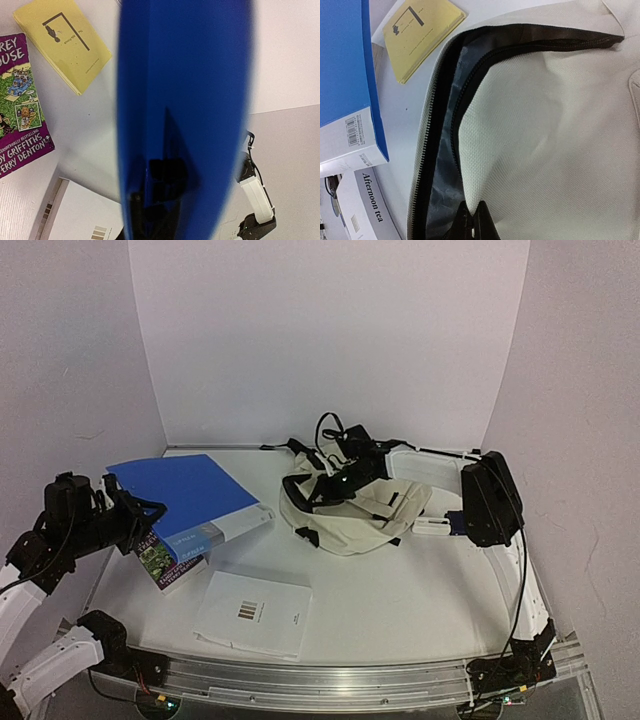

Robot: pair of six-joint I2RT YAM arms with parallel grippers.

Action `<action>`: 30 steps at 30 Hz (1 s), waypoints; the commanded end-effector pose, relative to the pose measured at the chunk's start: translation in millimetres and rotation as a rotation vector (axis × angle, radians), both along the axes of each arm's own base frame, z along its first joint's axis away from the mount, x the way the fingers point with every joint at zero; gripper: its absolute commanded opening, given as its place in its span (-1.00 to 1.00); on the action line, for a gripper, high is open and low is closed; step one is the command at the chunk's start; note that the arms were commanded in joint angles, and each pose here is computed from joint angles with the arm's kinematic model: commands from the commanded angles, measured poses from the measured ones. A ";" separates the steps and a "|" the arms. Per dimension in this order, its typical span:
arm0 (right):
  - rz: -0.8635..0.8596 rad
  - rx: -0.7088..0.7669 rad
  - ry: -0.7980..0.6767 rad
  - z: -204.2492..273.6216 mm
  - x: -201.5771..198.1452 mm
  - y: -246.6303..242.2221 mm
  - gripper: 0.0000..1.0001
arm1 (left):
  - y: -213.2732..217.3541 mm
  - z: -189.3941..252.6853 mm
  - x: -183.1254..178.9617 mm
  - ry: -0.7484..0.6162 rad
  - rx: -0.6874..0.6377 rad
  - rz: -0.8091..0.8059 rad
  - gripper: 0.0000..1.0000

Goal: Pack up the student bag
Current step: Place the files in the student bag.

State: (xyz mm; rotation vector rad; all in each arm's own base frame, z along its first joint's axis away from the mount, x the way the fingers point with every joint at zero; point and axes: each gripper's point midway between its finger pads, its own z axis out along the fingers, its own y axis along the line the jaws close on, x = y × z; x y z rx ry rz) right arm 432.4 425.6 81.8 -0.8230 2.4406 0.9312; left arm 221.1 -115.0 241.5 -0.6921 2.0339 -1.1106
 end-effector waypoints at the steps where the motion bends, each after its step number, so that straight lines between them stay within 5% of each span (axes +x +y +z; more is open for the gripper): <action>1: -0.029 0.027 -0.240 97.0 19.9 -8.6 -1.00 | -14.0 61.5 1.4 -0.220 -0.045 -0.090 -1.00; 11: -0.068 -0.038 -0.597 209.3 32.7 -40.5 -1.00 | -59.0 96.5 -2.7 -0.405 -0.145 -0.364 -1.00; 19: -0.079 -0.049 -0.707 246.8 35.2 -48.5 -1.00 | -96.5 59.2 16.0 -0.299 -0.227 -0.559 -0.99; 30: -0.076 -0.019 -0.696 255.2 28.6 -48.2 -1.00 | -117.7 3.2 49.5 -0.138 -0.244 -0.611 -1.00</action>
